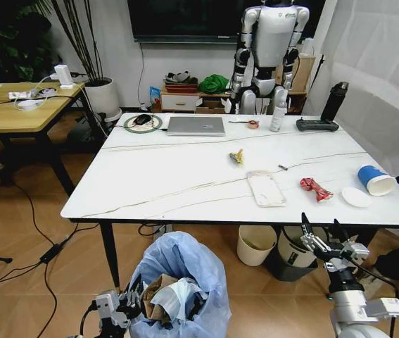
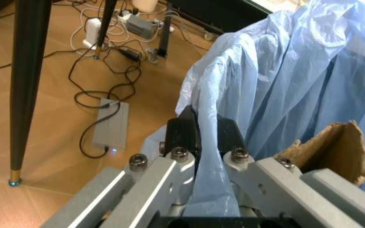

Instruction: Pick up the trash bin and place the trash from the table into it.

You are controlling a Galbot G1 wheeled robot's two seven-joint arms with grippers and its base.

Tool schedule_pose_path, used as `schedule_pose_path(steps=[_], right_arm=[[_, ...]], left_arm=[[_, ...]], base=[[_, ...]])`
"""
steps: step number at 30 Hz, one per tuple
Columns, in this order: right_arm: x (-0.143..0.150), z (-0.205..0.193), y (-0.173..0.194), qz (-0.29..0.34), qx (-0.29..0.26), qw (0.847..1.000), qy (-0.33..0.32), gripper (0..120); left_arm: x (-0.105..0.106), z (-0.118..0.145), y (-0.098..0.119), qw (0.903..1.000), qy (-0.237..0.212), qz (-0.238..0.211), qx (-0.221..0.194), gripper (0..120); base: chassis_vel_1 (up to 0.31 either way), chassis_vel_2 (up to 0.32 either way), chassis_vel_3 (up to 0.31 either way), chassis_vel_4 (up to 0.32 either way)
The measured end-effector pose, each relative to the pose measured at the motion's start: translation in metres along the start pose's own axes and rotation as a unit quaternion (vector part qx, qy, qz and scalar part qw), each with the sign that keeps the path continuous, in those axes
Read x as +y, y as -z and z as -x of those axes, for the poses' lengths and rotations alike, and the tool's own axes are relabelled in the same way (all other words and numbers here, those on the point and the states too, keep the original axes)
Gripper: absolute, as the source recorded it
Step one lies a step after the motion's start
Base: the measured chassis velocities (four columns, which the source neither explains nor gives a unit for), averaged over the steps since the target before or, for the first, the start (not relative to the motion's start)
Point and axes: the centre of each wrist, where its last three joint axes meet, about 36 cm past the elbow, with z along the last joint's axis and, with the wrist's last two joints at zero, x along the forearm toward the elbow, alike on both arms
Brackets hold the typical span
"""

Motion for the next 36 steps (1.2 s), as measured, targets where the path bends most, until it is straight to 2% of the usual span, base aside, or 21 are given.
schedule_pose_path(steps=[13,26,29,32,36], right_arm=[[0.000,-0.001,0.001,0.002,0.000,1.000,-0.001,100],[-0.001,0.000,0.000,0.000,-0.001,1.000,0.000,100],[-0.004,0.001,-0.002,-0.017,0.001,1.000,0.001,100],[-0.007,0.002,-0.003,-0.038,0.007,0.999,0.015,100],[0.004,0.017,0.006,-0.037,0.008,0.998,0.045,100]], left_arm=[[-0.001,0.000,0.000,1.0000,-0.001,0.000,0.002,0],[-0.001,0.000,0.000,1.0000,-0.001,-0.002,0.002,0],[-0.001,0.000,0.000,1.0000,-0.001,-0.003,0.002,0],[-0.001,0.000,0.000,1.0000,0.001,-0.003,0.002,0],[0.000,-0.001,0.000,1.0000,0.005,-0.003,0.002,0]], base=[[-0.023,-0.019,0.022,0.023],[-0.117,-0.117,0.113,0.110],[-0.158,-0.117,0.139,0.139],[-0.057,-0.076,0.075,0.057],[0.000,0.000,0.000,0.000]])
